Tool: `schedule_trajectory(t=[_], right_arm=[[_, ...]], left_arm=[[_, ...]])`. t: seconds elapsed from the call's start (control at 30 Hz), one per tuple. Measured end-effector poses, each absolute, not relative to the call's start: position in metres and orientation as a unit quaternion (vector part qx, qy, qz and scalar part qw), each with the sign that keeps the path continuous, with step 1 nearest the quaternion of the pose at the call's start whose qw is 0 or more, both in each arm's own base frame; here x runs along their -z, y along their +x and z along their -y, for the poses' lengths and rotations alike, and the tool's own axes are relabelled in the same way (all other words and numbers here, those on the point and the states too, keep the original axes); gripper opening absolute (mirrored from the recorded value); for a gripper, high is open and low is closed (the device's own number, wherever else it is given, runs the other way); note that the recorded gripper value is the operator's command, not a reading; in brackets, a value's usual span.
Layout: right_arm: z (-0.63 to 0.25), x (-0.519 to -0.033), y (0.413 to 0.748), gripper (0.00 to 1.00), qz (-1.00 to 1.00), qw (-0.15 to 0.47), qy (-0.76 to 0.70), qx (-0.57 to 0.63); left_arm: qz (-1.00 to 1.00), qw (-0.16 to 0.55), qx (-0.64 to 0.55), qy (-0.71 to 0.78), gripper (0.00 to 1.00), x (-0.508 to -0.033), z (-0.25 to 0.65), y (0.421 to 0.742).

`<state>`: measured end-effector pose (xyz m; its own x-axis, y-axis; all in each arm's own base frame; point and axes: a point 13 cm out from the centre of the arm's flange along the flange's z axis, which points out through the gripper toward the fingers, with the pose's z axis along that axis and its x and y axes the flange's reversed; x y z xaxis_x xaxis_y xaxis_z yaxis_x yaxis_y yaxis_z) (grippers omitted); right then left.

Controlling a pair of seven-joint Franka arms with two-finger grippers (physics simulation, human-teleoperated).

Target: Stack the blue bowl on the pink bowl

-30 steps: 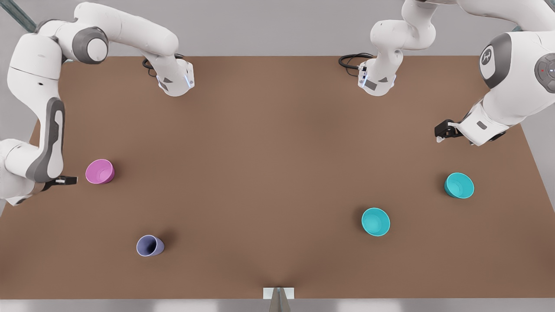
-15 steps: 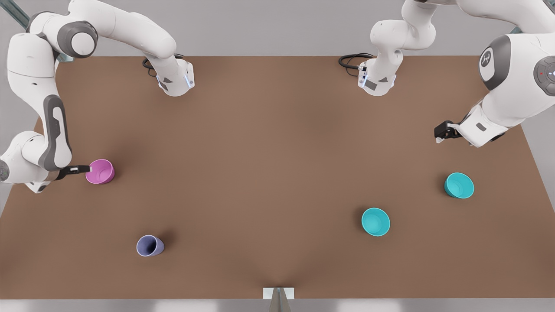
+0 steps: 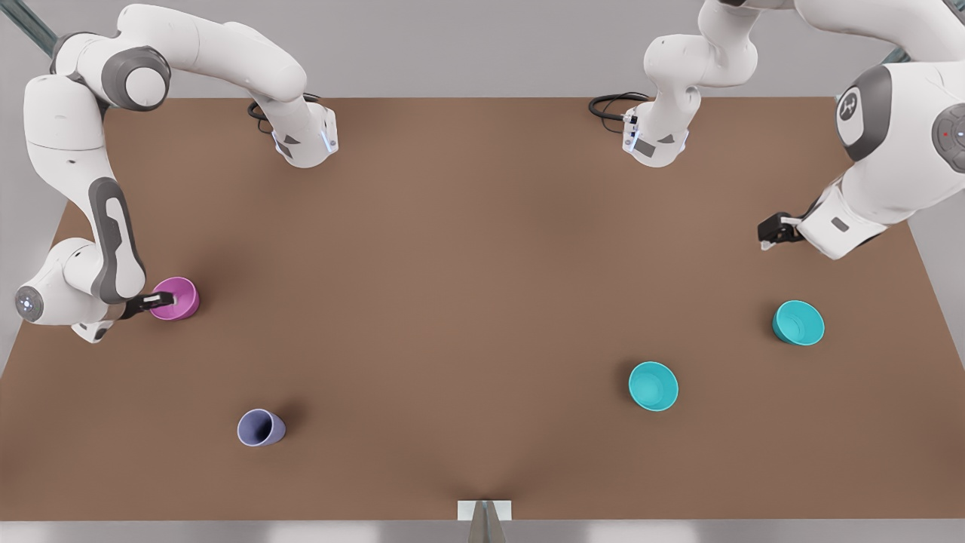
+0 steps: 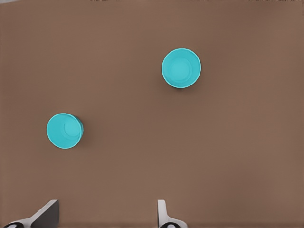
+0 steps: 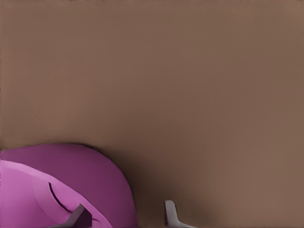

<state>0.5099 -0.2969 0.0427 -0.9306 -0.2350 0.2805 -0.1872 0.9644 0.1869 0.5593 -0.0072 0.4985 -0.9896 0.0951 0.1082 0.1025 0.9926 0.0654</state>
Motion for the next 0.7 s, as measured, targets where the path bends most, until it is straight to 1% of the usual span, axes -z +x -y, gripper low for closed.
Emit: schedule_trajectory(t=[0.07,0.1,0.2,0.3,0.37,0.43,0.5,0.57,0.63,0.67,0.7], right_arm=[[0.294,-0.046,0.514,0.51,0.979,0.148,0.113,0.08],[0.29,-0.049,0.517,0.45,0.979,0.146,0.115,0.084],[0.282,-0.053,0.519,0.21,0.978,0.145,0.118,0.095],[0.275,-0.057,0.523,0.21,0.976,0.144,0.126,0.102],[0.257,-0.073,0.541,0.21,0.974,0.135,0.143,0.11],[0.218,-0.099,0.563,0.21,0.969,0.125,0.173,0.123],[0.143,-0.124,0.586,0.21,0.956,0.115,0.224,0.148],[0.032,-0.147,0.607,0.21,0.936,0.114,0.295,0.157],[-0.096,-0.177,0.625,0.21,0.914,0.105,0.365,0.142],[-0.162,-0.187,0.622,0.21,0.902,0.103,0.396,0.135],[-0.218,-0.185,0.612,0.21,0.893,0.107,0.415,0.135]], left_arm=[[0.997,0.056,0.035,-0.048,1.0,-0.496,0.006,0.559],[0.997,0.057,0.035,-0.047,1.0,-0.495,0.004,0.56],[0.997,0.059,0.035,-0.044,1.0,-0.494,0.0,0.559],[0.997,0.06,0.035,-0.044,1.0,-0.494,0.001,0.559],[0.997,0.06,0.035,-0.045,1.0,-0.493,0.002,0.559],[0.996,0.061,0.036,-0.046,1.0,-0.493,0.002,0.559],[0.996,0.061,0.036,-0.046,1.0,-0.493,0.002,0.559],[0.996,0.062,0.036,-0.045,1.0,-0.493,0.002,0.559],[0.996,0.063,0.036,-0.045,1.0,-0.492,0.001,0.559],[0.996,0.063,0.036,-0.044,1.0,-0.492,0.001,0.559],[0.996,0.063,0.036,-0.044,1.0,-0.491,0.001,0.559]])
